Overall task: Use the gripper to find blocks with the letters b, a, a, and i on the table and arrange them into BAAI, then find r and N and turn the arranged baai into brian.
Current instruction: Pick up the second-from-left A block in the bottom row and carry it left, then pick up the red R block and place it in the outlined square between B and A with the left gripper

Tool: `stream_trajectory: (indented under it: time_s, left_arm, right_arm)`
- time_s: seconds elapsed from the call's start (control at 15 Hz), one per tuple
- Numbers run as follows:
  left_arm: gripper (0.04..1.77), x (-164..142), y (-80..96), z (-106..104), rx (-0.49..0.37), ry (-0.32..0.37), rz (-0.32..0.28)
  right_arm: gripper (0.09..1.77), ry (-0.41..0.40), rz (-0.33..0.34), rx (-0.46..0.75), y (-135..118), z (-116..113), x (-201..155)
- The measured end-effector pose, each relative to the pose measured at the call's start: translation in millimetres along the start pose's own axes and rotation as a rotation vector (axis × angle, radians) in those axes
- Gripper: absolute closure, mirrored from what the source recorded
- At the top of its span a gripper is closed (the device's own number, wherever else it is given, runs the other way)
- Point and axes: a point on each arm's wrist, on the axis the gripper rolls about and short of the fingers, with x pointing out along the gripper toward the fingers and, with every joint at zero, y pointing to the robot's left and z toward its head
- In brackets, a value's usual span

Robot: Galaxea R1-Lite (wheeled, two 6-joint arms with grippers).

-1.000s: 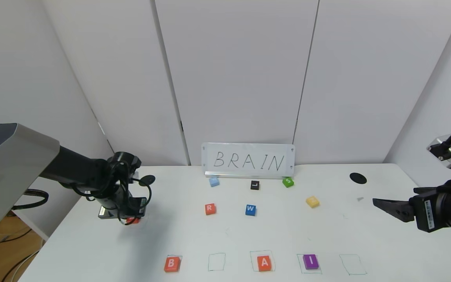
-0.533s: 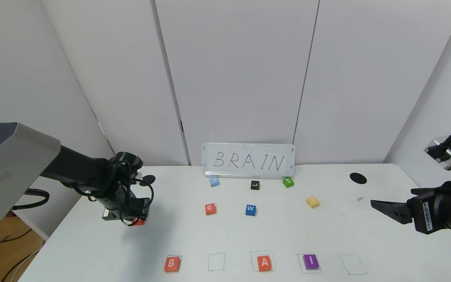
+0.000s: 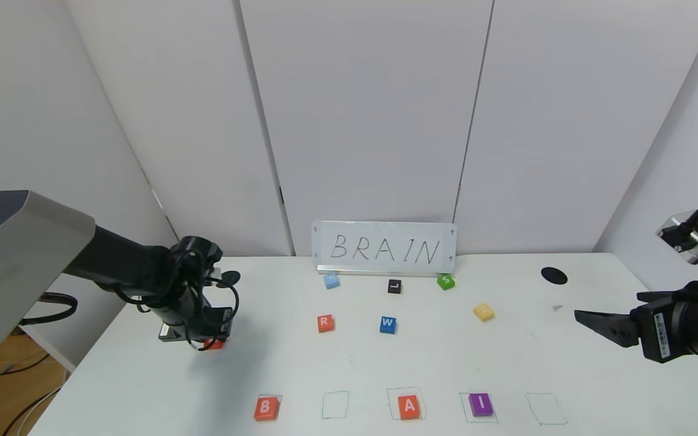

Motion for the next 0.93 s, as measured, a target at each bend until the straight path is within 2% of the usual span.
stream_trajectory:
  time_s: [0.27,0.6,0.93]
  left_arm:
    - [1.32,0.3,-0.2,-0.5,0.001,0.002,0.003]
    - [0.77,-0.1,-0.4,-0.1,0.002,0.002,0.003]
    - [0.45,-12.2,-6.6,4.1,0.005,-0.039,-0.006]
  right_arm:
    - [0.15,0.002,0.001,-0.001,0.5,-0.6,0.2]
    - [0.15,0.001,0.001,-0.001,0.5,-0.7,0.2]
    - [0.15,0.002,0.003,-0.002,0.8,-0.8,0.2]
